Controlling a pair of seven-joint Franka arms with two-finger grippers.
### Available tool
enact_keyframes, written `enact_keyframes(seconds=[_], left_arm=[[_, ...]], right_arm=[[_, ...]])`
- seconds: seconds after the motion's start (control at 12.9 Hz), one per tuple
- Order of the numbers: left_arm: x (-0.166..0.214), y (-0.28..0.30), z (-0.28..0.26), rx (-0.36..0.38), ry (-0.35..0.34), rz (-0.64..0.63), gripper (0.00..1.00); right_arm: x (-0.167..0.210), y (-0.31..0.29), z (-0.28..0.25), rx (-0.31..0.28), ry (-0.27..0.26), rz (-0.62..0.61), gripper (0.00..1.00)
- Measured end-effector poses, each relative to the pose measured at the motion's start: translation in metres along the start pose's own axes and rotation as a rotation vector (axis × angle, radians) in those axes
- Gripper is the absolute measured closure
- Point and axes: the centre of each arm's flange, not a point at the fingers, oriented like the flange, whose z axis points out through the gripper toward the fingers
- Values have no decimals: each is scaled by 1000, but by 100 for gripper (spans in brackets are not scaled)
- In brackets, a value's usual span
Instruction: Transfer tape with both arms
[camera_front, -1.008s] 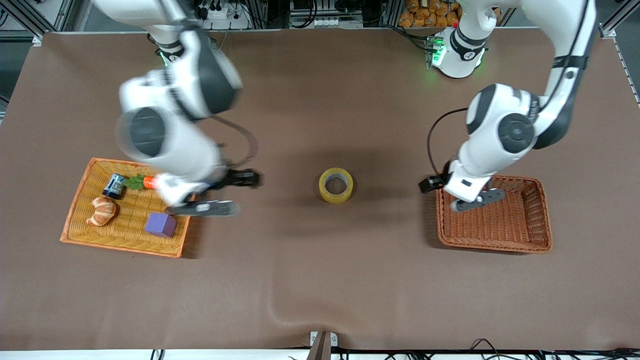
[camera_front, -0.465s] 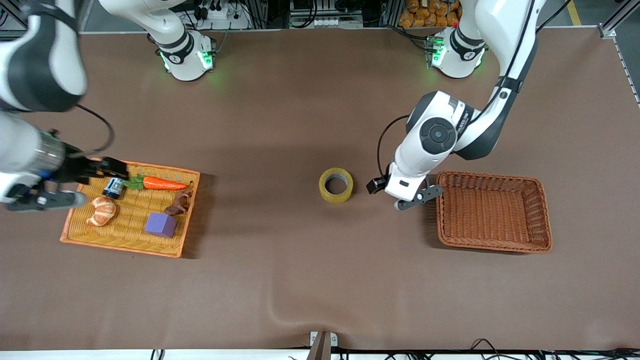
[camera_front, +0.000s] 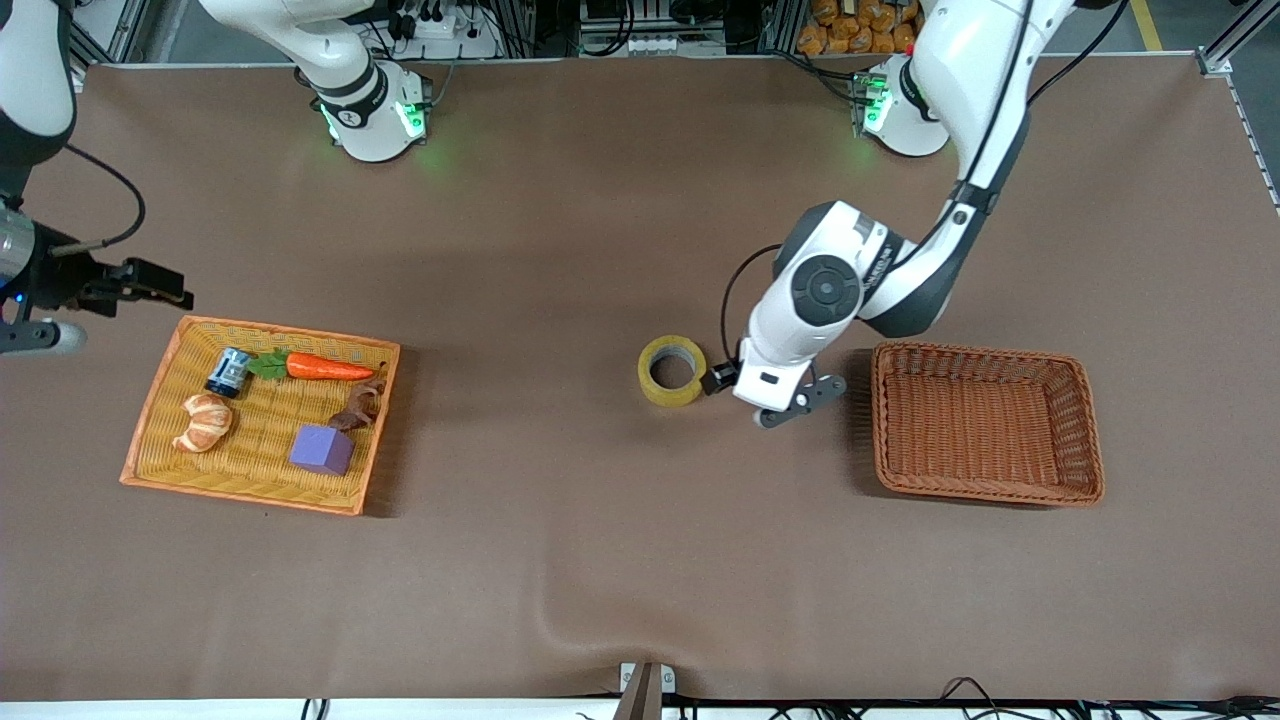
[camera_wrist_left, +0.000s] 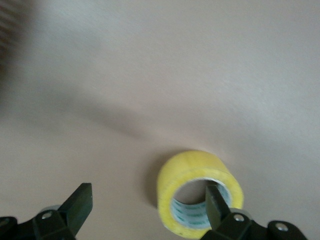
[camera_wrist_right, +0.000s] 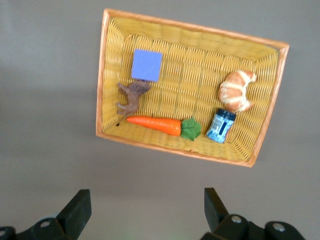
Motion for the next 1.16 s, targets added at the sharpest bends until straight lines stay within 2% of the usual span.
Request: enact_keyframes(seconds=[0.39,0.7,1.01,1.16], left_arm=[[-7,13,8,-4,-5,-23,0],[-23,20,23,28,6,-17,0],[-44,28,46,71,23,-10,0],[-54,31,55,81,18,-18,0]], right_arm=[[-21,-4,-26,12,40,166,0],[-16,8,-48,-22,72,31,0],[-8,42,-62,46,112,61,0],[-9,47,-67,53,119,93,0]])
